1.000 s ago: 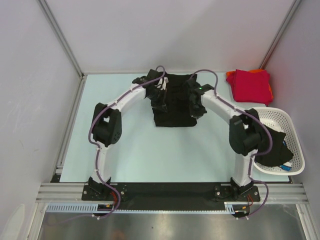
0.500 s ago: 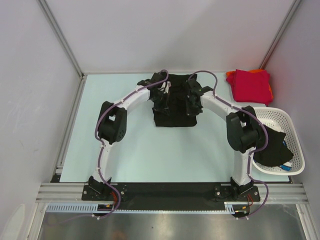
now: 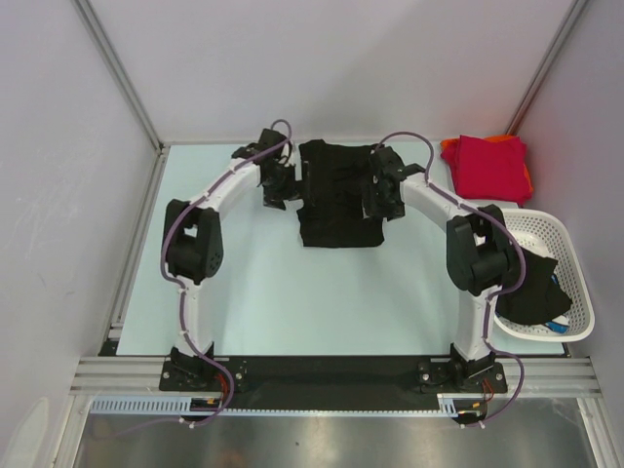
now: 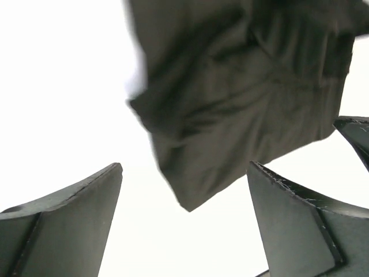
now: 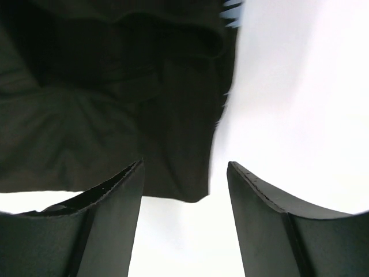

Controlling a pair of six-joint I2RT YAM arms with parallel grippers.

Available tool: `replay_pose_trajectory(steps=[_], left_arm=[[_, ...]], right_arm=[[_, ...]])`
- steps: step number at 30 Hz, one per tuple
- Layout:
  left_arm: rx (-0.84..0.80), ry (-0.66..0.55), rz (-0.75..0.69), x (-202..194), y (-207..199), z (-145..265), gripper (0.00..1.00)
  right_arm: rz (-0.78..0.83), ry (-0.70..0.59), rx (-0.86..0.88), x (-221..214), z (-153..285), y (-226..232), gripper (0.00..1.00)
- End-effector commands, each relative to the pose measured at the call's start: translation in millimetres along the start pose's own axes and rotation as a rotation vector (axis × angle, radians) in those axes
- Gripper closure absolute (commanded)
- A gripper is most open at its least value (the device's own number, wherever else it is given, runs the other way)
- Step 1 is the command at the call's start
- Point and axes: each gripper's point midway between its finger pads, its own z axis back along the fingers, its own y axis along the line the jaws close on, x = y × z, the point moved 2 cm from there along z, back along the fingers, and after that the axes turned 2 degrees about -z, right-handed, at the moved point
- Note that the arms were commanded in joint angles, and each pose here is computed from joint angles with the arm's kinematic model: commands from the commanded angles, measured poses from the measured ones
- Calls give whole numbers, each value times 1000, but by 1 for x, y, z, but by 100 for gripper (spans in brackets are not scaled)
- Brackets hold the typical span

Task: Fold and stack the t-shirts
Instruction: Fold the folded rectangular tshirt in 1/3 of the way

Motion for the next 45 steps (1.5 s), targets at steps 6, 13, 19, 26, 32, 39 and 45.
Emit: replay_pose_trajectory(steps=[6, 13, 19, 26, 32, 39, 45], left_arm=[[32, -30, 8, 8, 31, 10, 3], [30, 1, 22, 2, 36, -5, 3], [26, -4, 22, 8, 34, -6, 3], [18, 8, 18, 7, 34, -8, 3], [19, 9, 17, 8, 34, -9, 3], [9, 1, 13, 13, 31, -4, 0], [-67, -79, -7, 35, 5, 25, 17]], right_arm=[[-2, -36, 26, 18, -4, -8, 35], [-15, -5, 55, 18, -27, -2, 36], [-22, 44, 68, 15, -40, 5, 65], [-23, 37, 18, 23, -33, 1, 100], [-22, 82, -32, 10, -34, -8, 100], [16, 179, -120, -7, -40, -14, 43], [12, -59, -64, 45, 14, 2, 30]])
